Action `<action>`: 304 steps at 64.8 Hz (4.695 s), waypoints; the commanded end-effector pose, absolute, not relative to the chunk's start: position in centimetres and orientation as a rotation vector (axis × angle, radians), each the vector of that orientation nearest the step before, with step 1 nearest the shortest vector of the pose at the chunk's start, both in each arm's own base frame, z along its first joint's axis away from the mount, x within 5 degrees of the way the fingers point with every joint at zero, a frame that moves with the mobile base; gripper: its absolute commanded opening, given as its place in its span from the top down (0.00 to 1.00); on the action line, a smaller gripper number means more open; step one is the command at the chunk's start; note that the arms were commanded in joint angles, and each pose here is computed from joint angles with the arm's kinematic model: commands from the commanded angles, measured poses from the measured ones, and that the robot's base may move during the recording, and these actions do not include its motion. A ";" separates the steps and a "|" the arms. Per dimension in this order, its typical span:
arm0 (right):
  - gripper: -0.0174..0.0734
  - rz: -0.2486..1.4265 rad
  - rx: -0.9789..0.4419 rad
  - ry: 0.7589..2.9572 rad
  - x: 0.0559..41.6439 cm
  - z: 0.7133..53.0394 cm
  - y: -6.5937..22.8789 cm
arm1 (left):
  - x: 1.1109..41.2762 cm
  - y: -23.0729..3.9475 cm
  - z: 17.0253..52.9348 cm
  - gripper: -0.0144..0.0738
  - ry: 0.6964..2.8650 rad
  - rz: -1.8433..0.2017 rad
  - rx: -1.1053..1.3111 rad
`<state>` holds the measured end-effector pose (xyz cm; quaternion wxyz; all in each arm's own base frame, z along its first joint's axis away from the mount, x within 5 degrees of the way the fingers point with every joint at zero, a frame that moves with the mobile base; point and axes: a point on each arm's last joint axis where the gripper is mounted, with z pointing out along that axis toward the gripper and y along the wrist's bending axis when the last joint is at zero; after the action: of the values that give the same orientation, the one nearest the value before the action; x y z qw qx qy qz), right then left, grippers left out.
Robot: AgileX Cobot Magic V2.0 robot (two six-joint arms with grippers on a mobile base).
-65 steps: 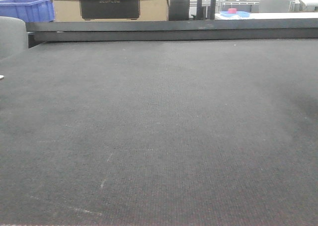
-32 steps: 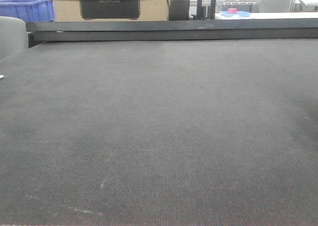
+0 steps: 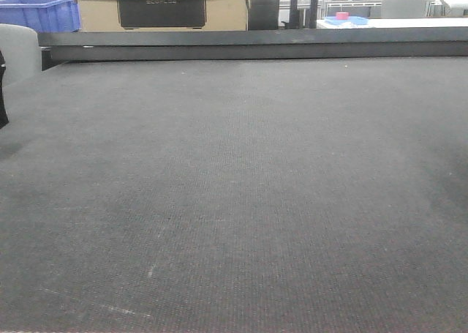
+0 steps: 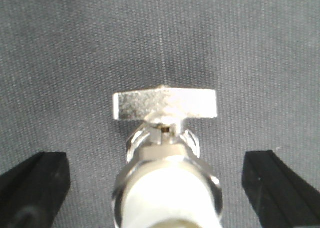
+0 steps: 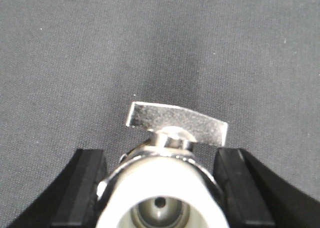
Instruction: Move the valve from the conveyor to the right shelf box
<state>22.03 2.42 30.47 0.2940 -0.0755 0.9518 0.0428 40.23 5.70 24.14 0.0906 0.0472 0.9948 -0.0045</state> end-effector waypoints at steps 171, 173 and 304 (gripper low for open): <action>0.98 0.074 -0.141 1.722 8.4 38.1 1.1 | 4.0 0.0 37.9 0.96 1.571 0.084 0.076; 0.98 0.074 -0.141 1.722 8.4 38.1 1.1 | 4.0 0.0 37.9 0.96 1.571 0.084 0.076; 0.98 0.074 -0.140 1.720 8.4 38.1 1.1 | 4.0 0.0 37.9 0.96 1.572 0.086 0.077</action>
<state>8.53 1.26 36.68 0.6065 -0.0646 0.7915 0.0387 4.22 0.01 37.14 0.6789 0.0368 0.7320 0.0435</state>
